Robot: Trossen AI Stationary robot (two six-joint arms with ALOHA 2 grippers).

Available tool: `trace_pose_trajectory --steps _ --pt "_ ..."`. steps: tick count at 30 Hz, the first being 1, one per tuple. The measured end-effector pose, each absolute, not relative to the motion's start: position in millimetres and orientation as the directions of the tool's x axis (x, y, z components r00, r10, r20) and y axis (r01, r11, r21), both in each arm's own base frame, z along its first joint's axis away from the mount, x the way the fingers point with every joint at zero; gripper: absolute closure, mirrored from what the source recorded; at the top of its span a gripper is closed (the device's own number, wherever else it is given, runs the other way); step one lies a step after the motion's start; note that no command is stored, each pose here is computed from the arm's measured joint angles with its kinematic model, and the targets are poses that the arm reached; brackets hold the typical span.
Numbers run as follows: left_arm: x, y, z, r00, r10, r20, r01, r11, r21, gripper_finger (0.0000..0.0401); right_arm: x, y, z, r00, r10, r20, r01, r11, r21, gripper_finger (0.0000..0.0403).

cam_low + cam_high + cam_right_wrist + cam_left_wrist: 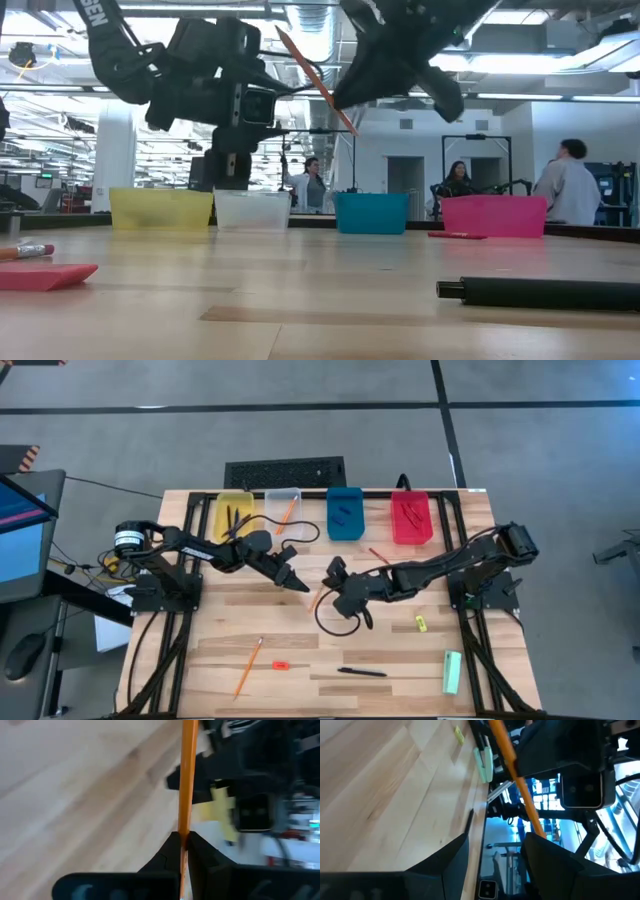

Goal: Sort crayons/erasers/pens/pencils in bins
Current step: Put the orange pencil into the transparent bin

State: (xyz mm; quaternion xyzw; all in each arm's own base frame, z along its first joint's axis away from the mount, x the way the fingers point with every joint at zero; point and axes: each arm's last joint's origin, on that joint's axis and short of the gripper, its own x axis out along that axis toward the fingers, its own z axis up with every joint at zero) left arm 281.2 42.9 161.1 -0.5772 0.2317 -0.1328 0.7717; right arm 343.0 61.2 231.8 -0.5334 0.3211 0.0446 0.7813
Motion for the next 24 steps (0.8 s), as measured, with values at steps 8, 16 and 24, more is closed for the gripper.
trace_pose_trajectory --steps 8,16,24 --pt "285.5 43.6 166.5 0.863 -0.467 -0.190 -0.044 0.307 -0.951 0.0213 344.5 59.3 235.5 0.793 -0.351 -0.498 -0.425 0.267 -0.865 0.0382" --pt "289.7 43.1 171.9 0.866 -0.468 -0.176 -0.021 0.318 -0.948 0.0213 349.4 59.9 232.6 0.801 -0.370 -0.471 -0.445 0.160 -0.881 0.0380" --pt "295.7 33.6 178.5 0.854 -0.496 -0.158 0.027 0.345 -0.938 0.0213 356.3 57.9 218.4 0.776 -0.412 -0.478 -0.468 0.132 -0.874 0.0381"
